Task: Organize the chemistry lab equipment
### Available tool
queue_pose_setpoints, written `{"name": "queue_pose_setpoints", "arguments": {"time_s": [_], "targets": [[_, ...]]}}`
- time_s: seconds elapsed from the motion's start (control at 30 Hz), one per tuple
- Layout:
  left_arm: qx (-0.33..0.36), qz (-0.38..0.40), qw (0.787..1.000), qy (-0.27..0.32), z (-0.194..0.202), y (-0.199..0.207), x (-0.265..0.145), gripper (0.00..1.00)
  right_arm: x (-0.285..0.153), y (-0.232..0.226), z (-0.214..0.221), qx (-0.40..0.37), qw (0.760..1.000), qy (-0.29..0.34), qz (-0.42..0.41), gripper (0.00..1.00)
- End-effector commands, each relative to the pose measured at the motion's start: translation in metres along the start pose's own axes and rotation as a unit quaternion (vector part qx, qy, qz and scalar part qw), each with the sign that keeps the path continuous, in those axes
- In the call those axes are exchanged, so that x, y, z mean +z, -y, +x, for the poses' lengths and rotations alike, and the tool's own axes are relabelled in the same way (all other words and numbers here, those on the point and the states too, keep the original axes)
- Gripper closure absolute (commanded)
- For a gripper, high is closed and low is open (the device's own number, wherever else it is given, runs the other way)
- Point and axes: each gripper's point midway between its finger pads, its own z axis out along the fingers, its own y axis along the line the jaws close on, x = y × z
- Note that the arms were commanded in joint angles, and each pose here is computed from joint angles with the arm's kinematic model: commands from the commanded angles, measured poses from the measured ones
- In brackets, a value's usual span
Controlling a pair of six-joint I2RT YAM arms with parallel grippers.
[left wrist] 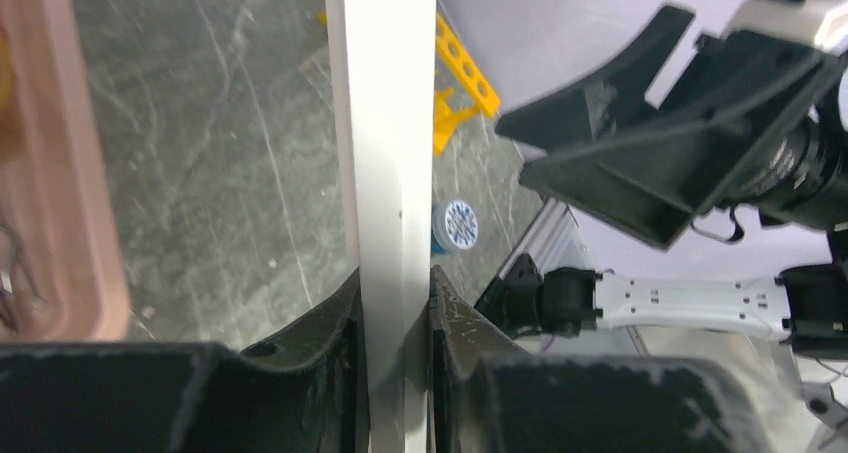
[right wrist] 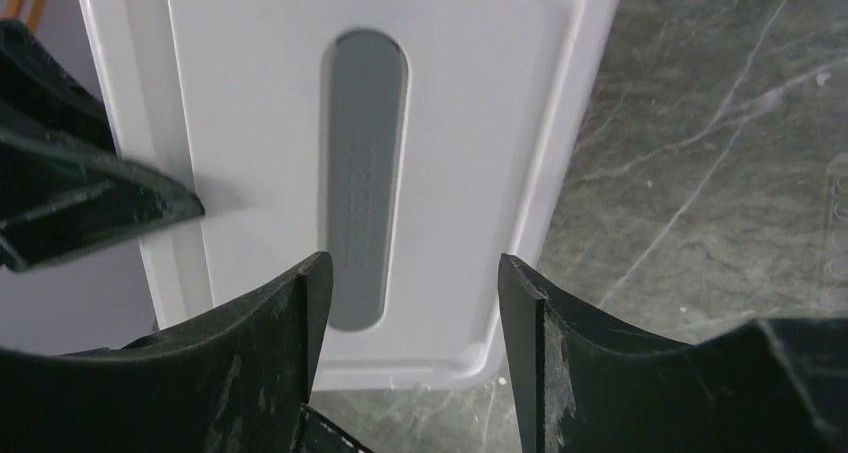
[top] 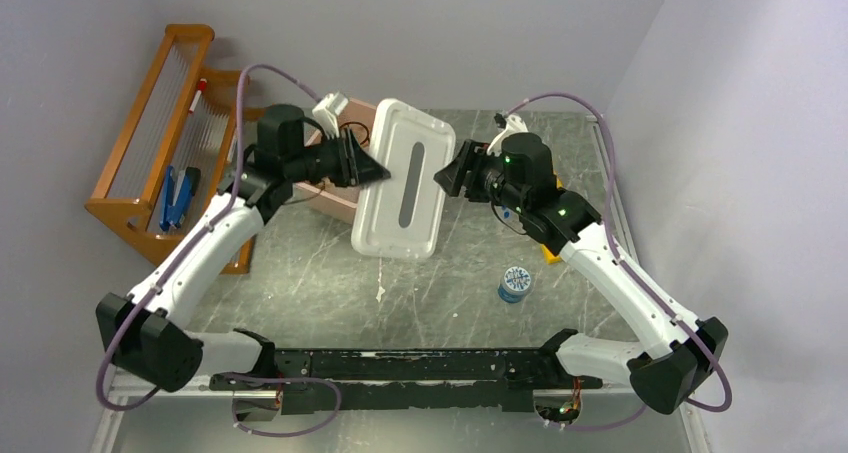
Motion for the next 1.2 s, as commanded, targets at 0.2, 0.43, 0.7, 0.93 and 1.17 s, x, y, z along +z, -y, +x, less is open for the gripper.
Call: {"name": "queue_pose_setpoints", "arguments": {"time_s": [0.2,0.43,0.7,0.93,1.17], "targets": [[-0.005,0.03,0.999,0.023,-0.094,-0.027,-0.008,0.95,0.023,-0.019,-0.049,0.033,0.997,0.067,-0.009,0.32],[-0.083,0.045,0.995,0.044,-0.131,-0.087,-0.008,0.95,0.073,-0.005,-0.046,0.069,0.997,0.029,0.022,0.31],[-0.124,0.024,0.991,0.039,-0.144,-0.14,-0.002,0.95,0.145,0.004,-0.016,0.033,0.997,-0.061,0.032,0.33],[-0.141,-0.042,0.988,0.043,-0.135,-0.189,-0.012,0.91,0.187,0.02,0.005,0.016,0.996,-0.084,0.031,0.38],[-0.15,-0.1,0.983,0.042,-0.13,-0.225,-0.021,0.79,0.205,0.024,0.008,0.013,0.996,-0.089,0.019,0.39]]}}
